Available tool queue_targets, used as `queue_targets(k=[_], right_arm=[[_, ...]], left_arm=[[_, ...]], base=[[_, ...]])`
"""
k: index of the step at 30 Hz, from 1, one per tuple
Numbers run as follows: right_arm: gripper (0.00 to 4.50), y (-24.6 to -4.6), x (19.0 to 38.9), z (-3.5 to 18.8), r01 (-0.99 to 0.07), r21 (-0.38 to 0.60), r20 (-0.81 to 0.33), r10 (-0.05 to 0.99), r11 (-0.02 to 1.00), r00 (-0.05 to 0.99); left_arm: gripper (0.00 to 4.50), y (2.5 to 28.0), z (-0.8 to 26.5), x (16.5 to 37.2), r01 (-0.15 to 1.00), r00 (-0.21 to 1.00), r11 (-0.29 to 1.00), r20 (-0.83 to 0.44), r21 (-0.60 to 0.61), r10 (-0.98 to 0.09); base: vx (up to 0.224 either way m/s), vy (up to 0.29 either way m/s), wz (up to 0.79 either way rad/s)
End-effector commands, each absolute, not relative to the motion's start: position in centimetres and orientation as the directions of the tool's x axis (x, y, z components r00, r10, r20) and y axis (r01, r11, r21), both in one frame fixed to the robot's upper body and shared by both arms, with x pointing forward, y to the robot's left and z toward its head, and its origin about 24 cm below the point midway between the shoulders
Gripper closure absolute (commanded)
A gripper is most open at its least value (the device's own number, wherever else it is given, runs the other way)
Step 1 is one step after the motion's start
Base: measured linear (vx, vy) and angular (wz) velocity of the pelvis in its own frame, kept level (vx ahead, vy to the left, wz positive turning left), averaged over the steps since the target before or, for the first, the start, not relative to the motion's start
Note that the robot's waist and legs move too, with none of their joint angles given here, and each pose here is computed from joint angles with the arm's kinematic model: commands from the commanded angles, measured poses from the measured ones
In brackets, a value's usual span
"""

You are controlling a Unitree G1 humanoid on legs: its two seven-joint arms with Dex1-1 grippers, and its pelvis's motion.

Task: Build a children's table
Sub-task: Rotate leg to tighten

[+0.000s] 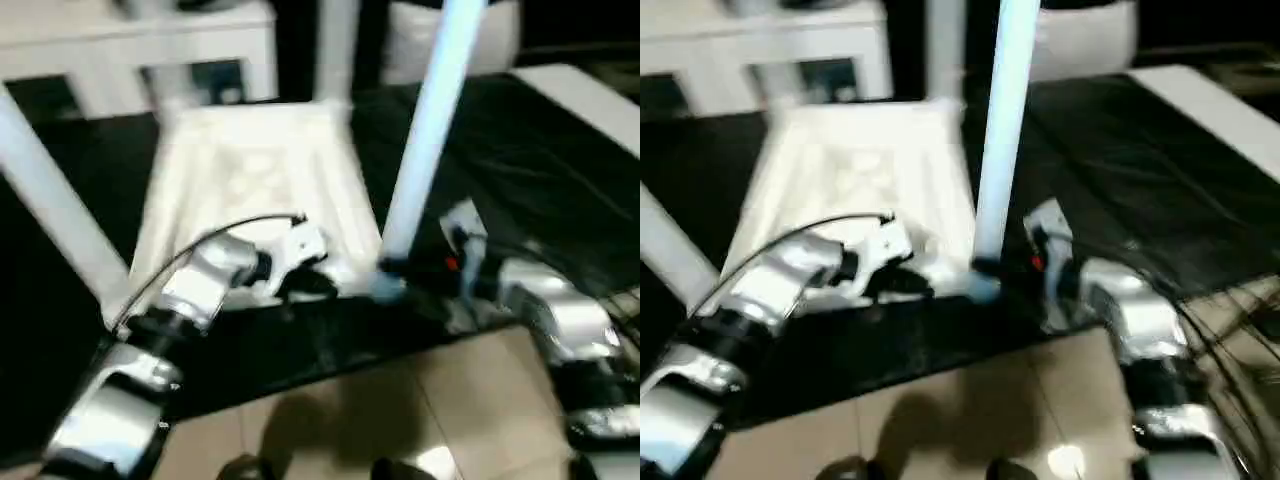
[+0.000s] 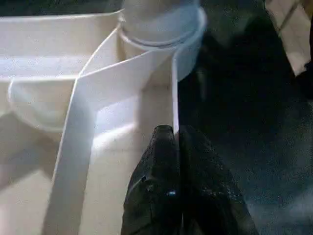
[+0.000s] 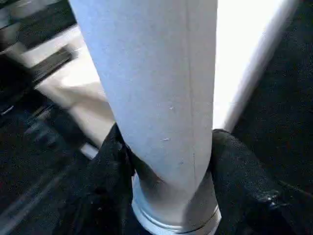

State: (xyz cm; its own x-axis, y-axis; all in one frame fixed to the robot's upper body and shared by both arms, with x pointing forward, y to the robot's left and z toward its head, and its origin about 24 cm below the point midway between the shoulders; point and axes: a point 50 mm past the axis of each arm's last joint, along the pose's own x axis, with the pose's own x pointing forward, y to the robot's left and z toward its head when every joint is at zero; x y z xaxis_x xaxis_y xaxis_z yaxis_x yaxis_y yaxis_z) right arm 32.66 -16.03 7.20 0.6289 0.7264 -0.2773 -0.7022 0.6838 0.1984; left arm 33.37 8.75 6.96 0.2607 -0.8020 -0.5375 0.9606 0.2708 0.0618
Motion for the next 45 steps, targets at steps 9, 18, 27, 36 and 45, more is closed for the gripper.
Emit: queue_targets(k=[9,18,27,36,45], right_arm=[[1.75,-11.9,34.9,6.3,-0.489,0.257,-0.271,0.547,0.834,0.792],[0.94,-15.0,32.8,7.2,-0.565,0.14,-0.22,0.582,0.813,0.783],[0.23,-18.2,28.7,8.6,-0.631,0.067,-0.193,0.631,0.773,0.752],[0.0,-17.3,26.4,9.3,-0.642,0.056,-0.198,0.639,0.765,0.744],[0.0,-15.8,25.7,8.7,-0.623,0.053,-0.175,0.622,0.78,0.764]], left_arm=[[4.5,3.2,9.7,33.5,0.957,0.289,0.25,-0.391,0.149,-0.874],[4.5,5.8,9.3,34.0,0.954,0.282,0.201,-0.449,0.221,-0.848],[4.5,9.2,9.5,35.2,0.907,0.368,0.21,-0.448,0.364,-0.815],[3.47,9.1,11.2,33.3,0.929,0.332,0.3,-0.13,0.216,-0.934],[2.75,10.1,10.1,29.4,0.74,0.671,0.67,-0.014,0.057,-0.741]], base=[[0.0,0.0,0.0],[0.0,0.0,0.0],[0.0,0.0,0.0],[0.0,0.0,0.0],[-0.012,0.0,0.01]])
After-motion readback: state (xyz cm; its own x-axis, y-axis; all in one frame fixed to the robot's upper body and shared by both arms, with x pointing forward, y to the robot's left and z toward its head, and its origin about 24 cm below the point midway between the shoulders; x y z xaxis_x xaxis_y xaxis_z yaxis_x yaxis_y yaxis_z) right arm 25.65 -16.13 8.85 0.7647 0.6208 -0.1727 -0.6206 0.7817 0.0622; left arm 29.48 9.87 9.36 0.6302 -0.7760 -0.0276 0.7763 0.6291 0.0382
